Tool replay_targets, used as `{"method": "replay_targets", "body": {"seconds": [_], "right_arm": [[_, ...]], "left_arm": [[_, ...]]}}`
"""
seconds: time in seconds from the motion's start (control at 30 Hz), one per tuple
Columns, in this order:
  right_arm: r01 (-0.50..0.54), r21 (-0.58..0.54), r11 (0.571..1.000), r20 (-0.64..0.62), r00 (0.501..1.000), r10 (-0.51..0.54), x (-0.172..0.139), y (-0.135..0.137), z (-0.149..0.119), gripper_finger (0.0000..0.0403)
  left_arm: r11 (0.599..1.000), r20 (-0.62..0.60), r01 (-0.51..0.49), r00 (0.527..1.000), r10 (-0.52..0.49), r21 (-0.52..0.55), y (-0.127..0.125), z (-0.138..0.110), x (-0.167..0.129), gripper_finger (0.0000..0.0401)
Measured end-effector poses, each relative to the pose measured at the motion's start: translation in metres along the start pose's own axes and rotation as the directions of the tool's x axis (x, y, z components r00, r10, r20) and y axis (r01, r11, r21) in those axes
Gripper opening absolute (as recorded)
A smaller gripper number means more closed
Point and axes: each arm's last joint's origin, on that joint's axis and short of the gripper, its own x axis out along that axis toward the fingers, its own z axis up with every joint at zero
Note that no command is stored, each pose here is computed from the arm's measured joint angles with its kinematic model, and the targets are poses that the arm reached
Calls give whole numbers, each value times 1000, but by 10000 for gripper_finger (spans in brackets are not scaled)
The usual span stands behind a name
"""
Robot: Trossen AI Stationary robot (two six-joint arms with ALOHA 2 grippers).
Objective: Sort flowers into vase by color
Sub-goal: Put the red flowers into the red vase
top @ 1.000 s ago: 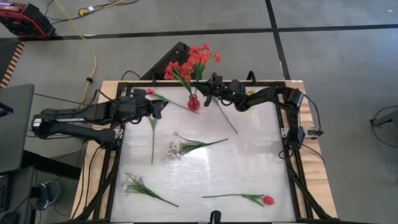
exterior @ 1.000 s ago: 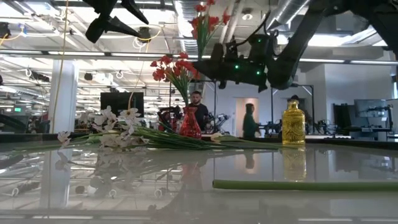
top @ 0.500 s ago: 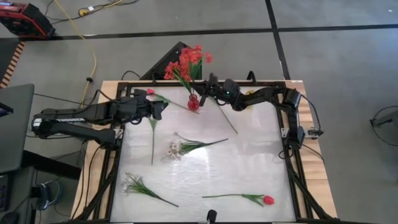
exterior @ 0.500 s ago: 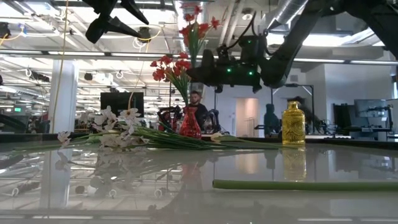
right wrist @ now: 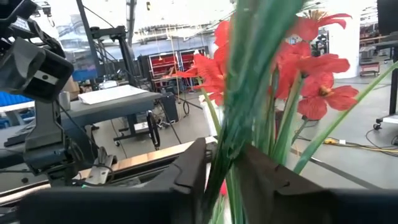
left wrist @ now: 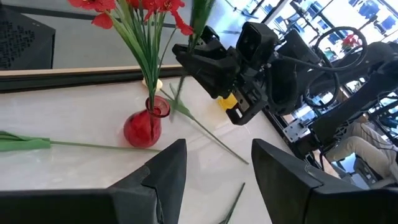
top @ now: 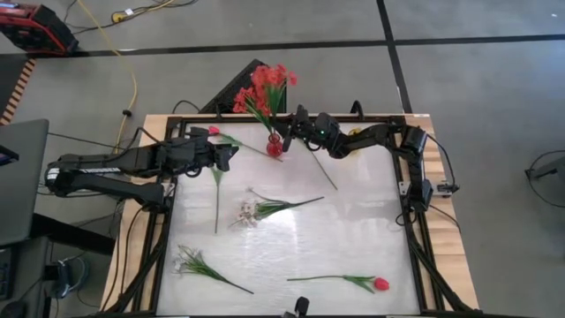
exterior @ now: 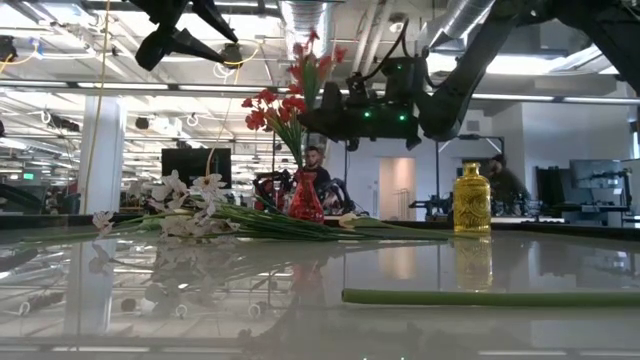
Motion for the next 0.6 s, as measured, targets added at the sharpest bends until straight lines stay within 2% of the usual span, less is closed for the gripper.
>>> {"method": "replay_targets", "body": {"seconds": [0.27,0.37,0.47,0.6], "right_arm": [[6,-20,1000,4,1000,-6,0,-3,1,196],[11,-25,1000,5,1000,-11,-1,-6,1,207],[5,-26,1000,5,1000,-5,-1,-5,2,180],[-16,-30,999,25,1000,17,-1,-3,4,106]], "left_arm": [[1000,0,0,1000,0,11,0,0,0,169],[1000,0,0,1000,0,11,0,0,0,169],[1000,0,0,1000,0,11,0,0,0,169],[1000,-1,-1,1000,1,16,0,0,0,169]]}}
